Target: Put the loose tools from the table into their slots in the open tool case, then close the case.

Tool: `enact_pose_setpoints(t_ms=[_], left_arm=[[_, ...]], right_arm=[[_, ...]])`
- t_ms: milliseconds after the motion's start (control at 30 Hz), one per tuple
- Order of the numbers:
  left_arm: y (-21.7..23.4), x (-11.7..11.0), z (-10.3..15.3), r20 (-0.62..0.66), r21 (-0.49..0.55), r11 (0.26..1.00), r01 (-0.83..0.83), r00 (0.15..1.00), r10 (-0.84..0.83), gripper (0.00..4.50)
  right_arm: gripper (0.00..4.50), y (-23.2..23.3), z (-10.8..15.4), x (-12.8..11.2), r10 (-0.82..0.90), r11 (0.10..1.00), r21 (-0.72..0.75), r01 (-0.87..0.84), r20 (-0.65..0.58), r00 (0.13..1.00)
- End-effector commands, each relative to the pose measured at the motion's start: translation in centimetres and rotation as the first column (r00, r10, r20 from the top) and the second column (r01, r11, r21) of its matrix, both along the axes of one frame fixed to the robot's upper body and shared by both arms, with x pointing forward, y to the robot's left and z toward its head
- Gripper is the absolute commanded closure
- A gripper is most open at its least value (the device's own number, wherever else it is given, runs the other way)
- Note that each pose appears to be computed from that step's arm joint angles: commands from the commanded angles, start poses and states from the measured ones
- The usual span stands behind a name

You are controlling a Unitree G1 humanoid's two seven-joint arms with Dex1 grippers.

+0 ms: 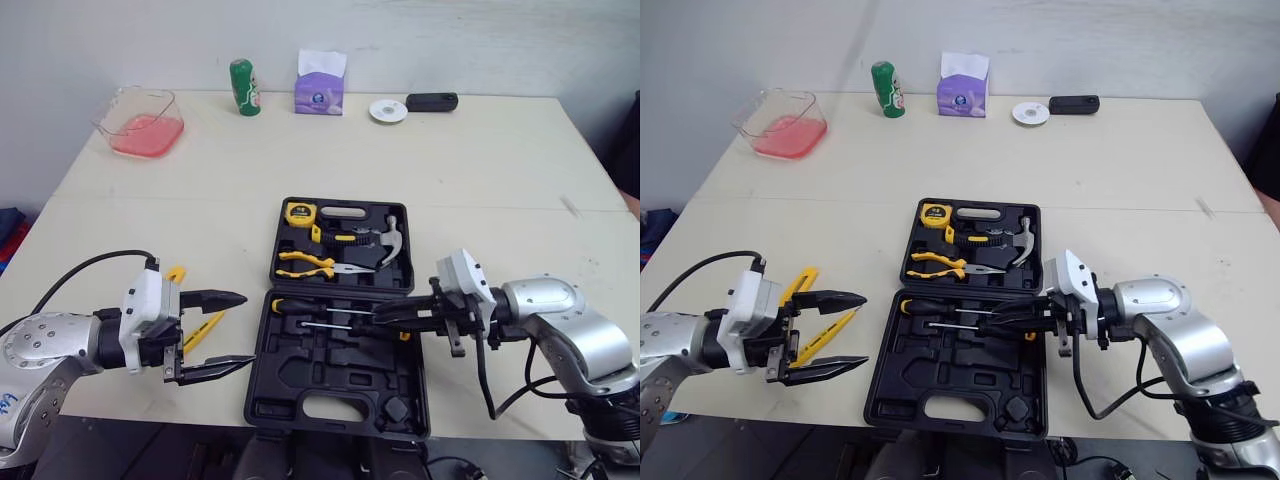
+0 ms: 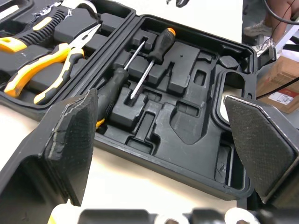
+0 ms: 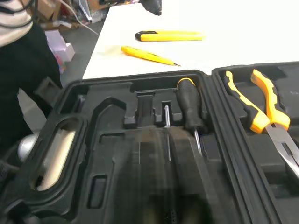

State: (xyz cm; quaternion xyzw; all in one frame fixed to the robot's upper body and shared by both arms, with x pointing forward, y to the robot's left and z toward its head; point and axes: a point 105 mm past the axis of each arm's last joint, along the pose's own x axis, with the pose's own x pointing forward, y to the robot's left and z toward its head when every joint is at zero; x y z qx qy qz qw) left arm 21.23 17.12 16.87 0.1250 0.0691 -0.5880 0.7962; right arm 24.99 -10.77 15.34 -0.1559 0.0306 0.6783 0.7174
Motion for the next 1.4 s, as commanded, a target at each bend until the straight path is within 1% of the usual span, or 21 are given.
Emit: enact_pose_setpoints(t_ms=[33,100,200,300,467,633,733,800,933,1167,1333,1400], left_arm=[[-0.2,-0.1,0.3,0.015,0.002,1.0,0.023,1.0,-0.023,0.0],[-0.4,-0.1,0.3,0.015,0.002,1.0,0.025,1.0,-0.025,0.0],[-0.4,-0.2,0.2,0.009,0.011,0.999,0.034,0.999,-0.034,0.0],[-0.4,-0.3,0.0,0.005,0.03,0.999,0.04,0.999,-0.041,0.0],[-0.4,-0.3,0.1,0.006,0.037,0.998,0.042,0.999,-0.042,0.0],[-0.1,-0.4,-0.1,0.007,0.05,0.998,0.031,0.999,-0.032,0.0],[0.1,-0.3,-0.2,0.009,0.053,0.998,0.021,1.0,-0.021,0.0],[0.1,-0.3,-0.2,0.011,0.056,0.998,0.018,1.0,-0.019,0.0],[0.2,-0.3,-0.3,0.013,0.062,0.998,0.01,1.0,-0.011,0.0],[2.3,-0.2,-0.8,0.013,0.121,0.992,-0.032,0.999,0.031,0.0],[2.5,-0.1,-0.9,0.018,0.12,0.992,-0.037,0.999,0.035,0.0],[2.4,0.0,-0.9,0.019,0.115,0.993,-0.037,0.999,0.035,0.0]], right_arm=[[4.47,0.4,-0.7,-0.1,0.032,0.999,-0.019,-0.032,0.053,0.998],[4.47,0.7,-0.9,0.0,0.034,0.999,-0.008,-0.034,0.073,0.997],[4.47,1.5,-1.3,0.4,0.028,1.0,0.01,-0.028,0.054,0.998],[4.47,1.7,-2.6,0.4,0.042,0.998,-0.038,-0.041,0.031,0.999],[4.47,1.6,-3.1,1.2,-0.003,0.998,-0.057,0.003,0.006,1.0],[4.47,1.2,-4.0,1.5,-0.027,0.996,-0.09,0.024,-0.028,0.999],[4.47,0.9,-4.9,1.6,-0.046,0.991,-0.128,0.038,-0.054,0.997],[4.47,0.5,-5.9,1.4,-0.038,0.98,-0.197,0.026,-0.057,0.998],[4.47,0.5,-7.0,1.8,-0.116,0.971,-0.221,0.09,-0.107,0.987],[4.47,0.5,-7.8,1.1,-0.142,0.948,-0.304,0.096,-0.133,0.981],[4.47,0.5,-8.2,1.3,-0.177,0.927,-0.355,0.12,-0.132,0.975],[4.47,0.7,-7.9,1.2,-0.193,0.93,-0.344,0.128,-0.163,0.968]])
